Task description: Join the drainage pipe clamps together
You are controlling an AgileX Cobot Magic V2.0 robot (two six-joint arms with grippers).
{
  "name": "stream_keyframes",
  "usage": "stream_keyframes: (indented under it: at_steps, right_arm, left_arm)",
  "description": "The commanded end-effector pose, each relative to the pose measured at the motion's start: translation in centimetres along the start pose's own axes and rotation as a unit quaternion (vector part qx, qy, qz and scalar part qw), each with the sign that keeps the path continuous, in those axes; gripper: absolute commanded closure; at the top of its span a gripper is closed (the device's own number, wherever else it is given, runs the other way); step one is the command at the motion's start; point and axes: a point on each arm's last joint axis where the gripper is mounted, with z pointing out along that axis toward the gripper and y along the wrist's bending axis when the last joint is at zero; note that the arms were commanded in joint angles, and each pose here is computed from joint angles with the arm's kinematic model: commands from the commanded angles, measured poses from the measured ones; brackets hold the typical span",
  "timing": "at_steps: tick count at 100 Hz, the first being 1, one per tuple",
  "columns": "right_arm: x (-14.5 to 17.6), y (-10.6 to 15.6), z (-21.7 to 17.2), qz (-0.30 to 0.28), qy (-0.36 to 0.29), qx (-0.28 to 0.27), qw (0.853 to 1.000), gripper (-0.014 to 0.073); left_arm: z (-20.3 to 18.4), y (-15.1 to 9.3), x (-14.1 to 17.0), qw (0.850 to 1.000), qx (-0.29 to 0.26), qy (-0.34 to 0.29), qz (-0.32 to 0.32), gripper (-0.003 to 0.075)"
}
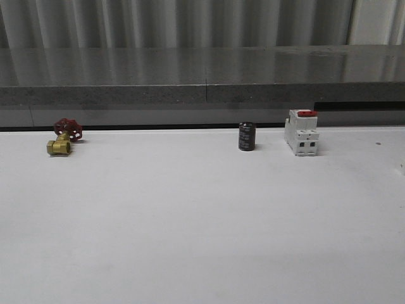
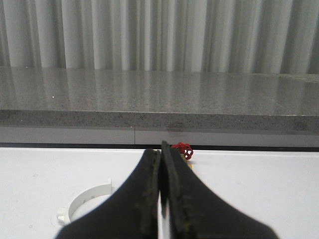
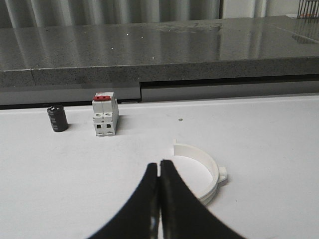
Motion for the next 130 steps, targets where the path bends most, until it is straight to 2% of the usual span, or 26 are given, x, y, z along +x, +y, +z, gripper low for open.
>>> stream_keyframes:
  at_steps: [1, 10, 26, 45, 53, 67, 92, 109, 117, 124, 130]
  right_arm:
    - [-1.5, 0.1, -0.3, -0.005, -0.059, -0.002, 0.998, 0.0662]
    - [-1.5, 0.1, -0.3, -0.005, -0.059, -0.002, 0.998, 0.0662]
    - [-1.5, 0.1, -0.3, -0.005, -0.059, -0.002, 0.998, 0.0662]
    - [-1.5, 0.1, -0.3, -0.005, -0.059, -0.002, 0.998, 0.0662]
    - [-1.5, 0.1, -0.3, -0.005, -0.059, -0.002, 0.998, 0.0662]
    - [-1.5, 0.1, -0.3, -0.005, -0.059, -0.002, 0.998, 0.0662]
    - [-1.5, 0.1, -0.3, -0.005, -0.059, -0.002, 0.998, 0.0662]
    - [-1.5, 0.1, -0.3, -0.005, -0.059, -0.002, 0.998, 0.0662]
    - [-1.5, 0.1, -0.3, -0.005, -0.059, -0.002, 0.998, 0.0662]
    - [-1.5, 0.1, -0.3, -0.005, -0.059, -0.002, 0.998, 0.0662]
    - [-1.5, 0.1, -0.3, -0.005, -0.059, -0.002, 0.998, 0.0662]
  left_arm:
    - [-0.4, -0.2, -3.2, 0.998, 0.002, -0.062, -0.015, 0.0741]
    - [-0.3, -0.4, -6.1, 0.999, 0.003, -0.046, -0.021, 0.0741]
    - [1.5, -0.7, -11.0, 1.000, -0.001, 0.022, -0.015, 0.0741]
    - [5.4, -1.0, -14.2, 0.986, -0.009, 0.167, -0.013, 0.0741]
    - [7.2, -1.0, -14.4, 0.973, -0.012, 0.229, -0.013, 0.0741]
    - [10.1, -1.0, -14.4, 0.961, -0.015, 0.276, -0.013, 0.0741]
    - [13.0, -0.9, -13.0, 0.948, -0.019, 0.319, -0.014, 0.0741]
    - [13.3, -0.9, -12.7, 0.946, -0.019, 0.324, -0.016, 0.0736]
    - [13.3, -0.9, -12.7, 0.946, -0.019, 0.324, -0.016, 0.0682]
    - [13.3, -0.9, -12.7, 0.946, -0.019, 0.324, -0.016, 0.0576]
    - [13.3, -0.9, -12.7, 0.945, -0.019, 0.326, -0.016, 0.0454]
